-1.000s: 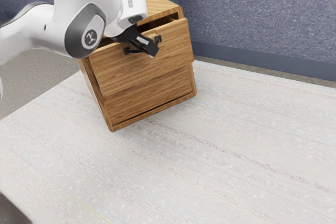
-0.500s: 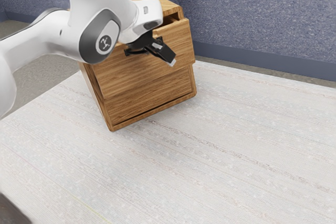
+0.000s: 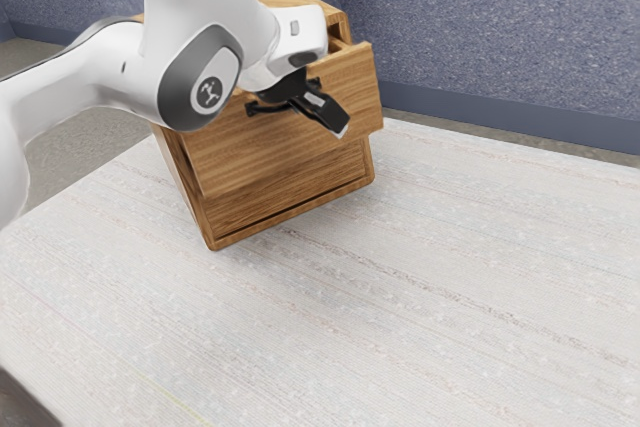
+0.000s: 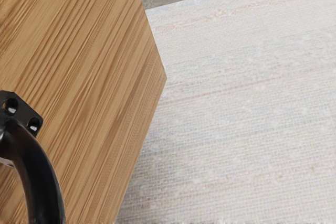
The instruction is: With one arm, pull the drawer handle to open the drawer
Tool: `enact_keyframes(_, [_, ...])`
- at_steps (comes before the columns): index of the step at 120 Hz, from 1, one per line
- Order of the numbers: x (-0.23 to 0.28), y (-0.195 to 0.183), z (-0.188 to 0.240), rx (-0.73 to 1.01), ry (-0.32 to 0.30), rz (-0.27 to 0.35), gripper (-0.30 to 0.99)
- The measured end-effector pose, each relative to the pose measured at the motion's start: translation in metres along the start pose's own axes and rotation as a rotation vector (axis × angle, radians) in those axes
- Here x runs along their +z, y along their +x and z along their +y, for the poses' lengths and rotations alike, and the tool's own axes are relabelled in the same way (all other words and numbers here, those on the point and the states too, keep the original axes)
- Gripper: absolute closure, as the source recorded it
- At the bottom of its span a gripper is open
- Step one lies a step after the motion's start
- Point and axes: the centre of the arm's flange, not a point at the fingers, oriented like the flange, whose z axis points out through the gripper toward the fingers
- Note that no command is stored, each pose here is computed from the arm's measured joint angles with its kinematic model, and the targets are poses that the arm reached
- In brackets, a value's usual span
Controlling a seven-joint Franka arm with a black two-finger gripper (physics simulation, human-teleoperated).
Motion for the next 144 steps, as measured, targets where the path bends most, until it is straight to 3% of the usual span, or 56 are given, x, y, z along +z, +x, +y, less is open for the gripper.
enact_keyframes(13, [-0.015, -0.005, 0.006, 0.009, 0.006, 0.006, 0.31])
enact_keyframes(22, [-0.022, -0.006, 0.012, 0.016, 0.005, 0.011, 0.34])
enact_keyframes(44, [-0.027, -0.013, 0.032, 0.039, -0.004, 0.003, 0.20])
enact_keyframes(79, [-0.037, -0.020, 0.054, 0.063, -0.015, 0.002, 0.11])
enact_keyframes(90, [-0.049, -0.019, 0.046, 0.050, 0.000, 0.019, 0.08])
enact_keyframes(102, [-0.061, -0.021, 0.029, 0.026, 0.022, 0.033, 0.15])
enact_keyframes(115, [-0.130, -0.016, 0.014, 0.008, 0.079, 0.118, 0.10])
enact_keyframes(123, [-0.218, 0.008, 0.043, 0.051, 0.090, 0.208, 0.07])
enact_keyframes(129, [-0.276, 0.015, 0.077, 0.075, 0.076, 0.231, 0.06])
enact_keyframes(134, [-0.304, 0.010, 0.114, 0.091, 0.049, 0.212, 0.06])
enact_keyframes(144, [-0.287, -0.014, 0.220, 0.156, -0.038, 0.072, 0.05])
